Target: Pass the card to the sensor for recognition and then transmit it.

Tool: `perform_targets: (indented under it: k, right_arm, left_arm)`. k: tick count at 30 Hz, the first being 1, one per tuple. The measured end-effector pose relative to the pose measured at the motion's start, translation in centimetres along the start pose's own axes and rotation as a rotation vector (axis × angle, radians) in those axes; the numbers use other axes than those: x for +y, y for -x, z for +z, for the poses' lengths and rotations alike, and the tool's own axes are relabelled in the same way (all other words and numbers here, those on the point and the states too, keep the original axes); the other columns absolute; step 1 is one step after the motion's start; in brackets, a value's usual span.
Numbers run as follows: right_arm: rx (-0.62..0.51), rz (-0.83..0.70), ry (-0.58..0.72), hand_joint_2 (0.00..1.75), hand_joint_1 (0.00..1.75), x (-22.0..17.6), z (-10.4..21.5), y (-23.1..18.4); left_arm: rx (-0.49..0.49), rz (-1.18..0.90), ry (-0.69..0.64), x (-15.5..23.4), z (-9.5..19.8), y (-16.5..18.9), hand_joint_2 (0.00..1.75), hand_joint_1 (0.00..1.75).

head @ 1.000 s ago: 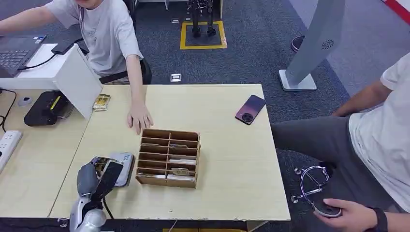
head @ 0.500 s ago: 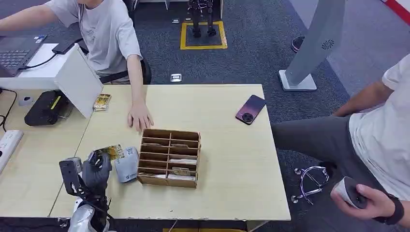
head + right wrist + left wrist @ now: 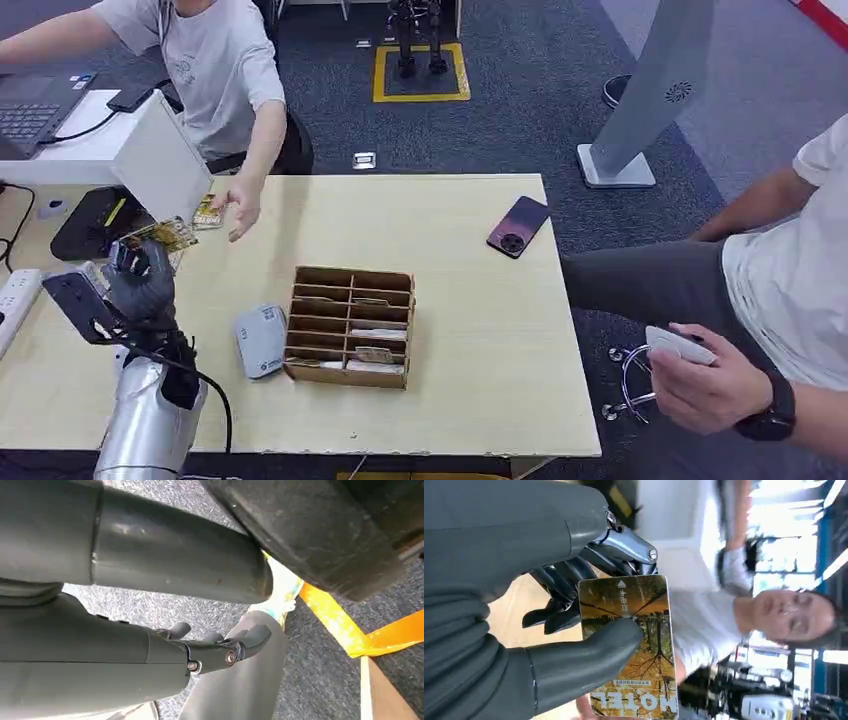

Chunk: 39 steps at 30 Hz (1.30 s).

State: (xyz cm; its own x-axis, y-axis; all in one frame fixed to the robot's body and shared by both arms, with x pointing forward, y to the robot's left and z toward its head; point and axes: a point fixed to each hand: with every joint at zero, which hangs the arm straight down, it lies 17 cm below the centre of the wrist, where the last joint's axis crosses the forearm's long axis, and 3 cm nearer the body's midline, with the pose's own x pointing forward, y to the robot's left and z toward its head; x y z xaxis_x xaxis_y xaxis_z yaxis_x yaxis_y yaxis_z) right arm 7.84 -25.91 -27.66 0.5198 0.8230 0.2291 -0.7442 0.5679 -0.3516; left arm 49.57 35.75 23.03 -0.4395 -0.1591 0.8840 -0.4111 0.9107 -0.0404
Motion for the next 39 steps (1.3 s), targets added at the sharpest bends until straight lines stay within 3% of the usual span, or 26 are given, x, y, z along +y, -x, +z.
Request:
perform_targets:
  k: [6,11,12,20,27,32,39]
  right_arm:
    - [-0.015,0.022,-0.014,0.00,0.00,-0.1,-0.1,-0.5]
    - [-0.023,0.028,-0.013,0.00,0.00,-0.2,-0.2,-0.8]
    - [-0.024,0.028,-0.012,0.00,0.00,-0.2,-0.2,-0.8]
    - [-0.026,0.038,-0.026,0.00,0.00,0.0,-0.2,-0.9]
    - [-0.024,0.021,-0.009,0.00,0.00,-0.3,-0.2,-0.9]
    - [-0.024,0.001,-0.012,0.00,0.00,0.0,-0.1,-0.8]
    - [-0.014,-0.023,-0.015,0.00,0.00,0.3,0.1,-0.3]
  left_arm:
    - [-0.252,-0.512,-0.017,-0.2,-2.5,-3.4,1.75,1.75]
    - [-0.361,-0.707,0.015,-1.1,-3.3,-4.3,1.75,1.75]
    - [-0.360,-0.712,0.017,-1.1,-3.3,-4.1,1.75,0.00]
    - [-0.334,-0.704,0.038,-1.0,-3.0,-3.1,1.75,0.00]
    - [-0.197,-0.528,0.160,-2.2,-2.0,-0.6,1.75,0.00]
    - [-0.259,-0.422,0.383,-5.6,3.9,-1.9,1.75,0.00]
    - [-0.454,-0.365,0.698,-11.4,17.2,-6.9,1.75,0.00]
